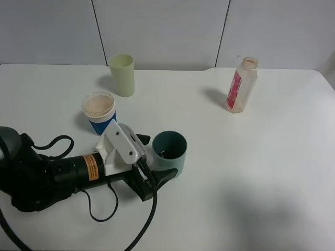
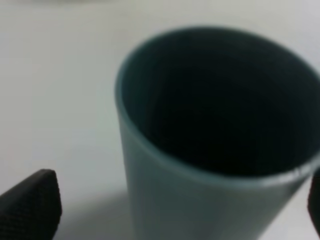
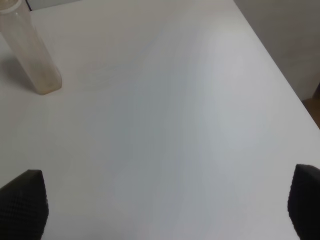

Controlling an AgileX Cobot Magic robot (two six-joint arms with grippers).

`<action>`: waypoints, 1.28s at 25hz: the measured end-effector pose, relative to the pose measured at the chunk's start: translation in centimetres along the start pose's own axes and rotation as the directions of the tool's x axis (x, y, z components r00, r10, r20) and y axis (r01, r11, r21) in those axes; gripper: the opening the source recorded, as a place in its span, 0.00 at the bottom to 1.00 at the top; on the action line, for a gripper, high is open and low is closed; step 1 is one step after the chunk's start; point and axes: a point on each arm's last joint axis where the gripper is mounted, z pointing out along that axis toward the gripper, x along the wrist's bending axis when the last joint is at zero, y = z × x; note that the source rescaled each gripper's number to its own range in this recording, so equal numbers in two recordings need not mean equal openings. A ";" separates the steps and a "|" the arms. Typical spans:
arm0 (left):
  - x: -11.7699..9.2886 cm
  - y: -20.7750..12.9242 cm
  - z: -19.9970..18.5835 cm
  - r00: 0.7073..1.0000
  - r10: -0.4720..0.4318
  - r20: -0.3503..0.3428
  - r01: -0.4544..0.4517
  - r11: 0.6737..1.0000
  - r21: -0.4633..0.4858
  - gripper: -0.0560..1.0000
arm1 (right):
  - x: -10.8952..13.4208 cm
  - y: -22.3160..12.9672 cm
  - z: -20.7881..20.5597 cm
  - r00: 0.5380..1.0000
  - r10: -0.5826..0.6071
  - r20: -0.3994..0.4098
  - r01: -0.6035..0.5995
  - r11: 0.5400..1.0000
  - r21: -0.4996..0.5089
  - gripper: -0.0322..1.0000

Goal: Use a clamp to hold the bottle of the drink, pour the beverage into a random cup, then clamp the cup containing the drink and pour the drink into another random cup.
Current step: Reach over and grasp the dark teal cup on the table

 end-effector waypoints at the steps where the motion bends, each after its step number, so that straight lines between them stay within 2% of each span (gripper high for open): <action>1: 0.0 0.1 0.1 1.000 -0.003 0.003 0.003 1.000 -0.005 1.00 | 0.0 0.0 0.0 1.000 0.000 0.000 0.000 1.000 0.000 0.97; 10: -1.7 -0.6 1.2 0.999 0.023 0.023 -0.023 1.000 0.011 1.00 | 0.0 0.0 0.0 1.000 0.000 0.000 0.000 1.000 0.000 0.97; 32: -1.3 -0.7 4.6 1.000 -0.010 0.020 0.011 1.000 -0.025 1.00 | 0.0 0.0 0.0 1.000 0.000 0.000 0.000 1.000 0.000 0.97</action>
